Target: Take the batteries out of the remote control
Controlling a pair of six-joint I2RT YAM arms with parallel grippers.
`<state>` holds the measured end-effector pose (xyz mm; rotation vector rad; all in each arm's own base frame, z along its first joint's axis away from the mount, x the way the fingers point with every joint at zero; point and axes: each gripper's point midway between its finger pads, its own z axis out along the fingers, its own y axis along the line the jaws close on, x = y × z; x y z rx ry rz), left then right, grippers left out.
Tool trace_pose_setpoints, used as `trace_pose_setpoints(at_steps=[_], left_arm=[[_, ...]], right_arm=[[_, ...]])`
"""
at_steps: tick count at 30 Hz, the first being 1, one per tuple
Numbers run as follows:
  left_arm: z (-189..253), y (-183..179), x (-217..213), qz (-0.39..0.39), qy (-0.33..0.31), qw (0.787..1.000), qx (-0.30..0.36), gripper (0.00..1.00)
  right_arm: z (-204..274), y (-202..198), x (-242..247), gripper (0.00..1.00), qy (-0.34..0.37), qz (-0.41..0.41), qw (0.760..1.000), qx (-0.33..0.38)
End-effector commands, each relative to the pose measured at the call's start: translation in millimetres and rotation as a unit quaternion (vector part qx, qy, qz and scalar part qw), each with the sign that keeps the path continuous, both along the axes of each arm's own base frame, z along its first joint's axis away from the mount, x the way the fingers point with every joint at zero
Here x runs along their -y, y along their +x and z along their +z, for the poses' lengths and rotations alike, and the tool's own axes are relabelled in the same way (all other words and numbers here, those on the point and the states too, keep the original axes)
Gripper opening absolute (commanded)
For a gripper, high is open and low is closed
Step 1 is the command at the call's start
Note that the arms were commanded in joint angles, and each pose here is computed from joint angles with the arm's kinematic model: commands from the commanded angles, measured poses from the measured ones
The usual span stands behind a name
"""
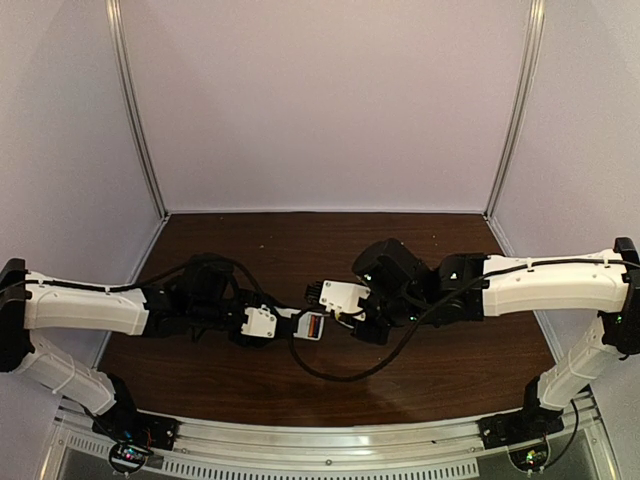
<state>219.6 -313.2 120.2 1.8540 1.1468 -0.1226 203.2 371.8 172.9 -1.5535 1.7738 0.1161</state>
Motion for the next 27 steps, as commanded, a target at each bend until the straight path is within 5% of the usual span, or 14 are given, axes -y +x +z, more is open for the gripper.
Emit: trace_pose_setpoints(at_steps=[1, 27], left_arm=[[30, 12, 7, 0.007, -0.042, 0.998, 0.056, 0.00], [31, 16, 2, 0.014, -0.037, 0.995, 0.090, 0.00]], right_arm=[[-18, -6, 2, 0.00, -0.021, 0.000, 1.000, -0.015], [-28, -5, -7, 0.00, -0.017, -0.002, 1.000, -0.025]])
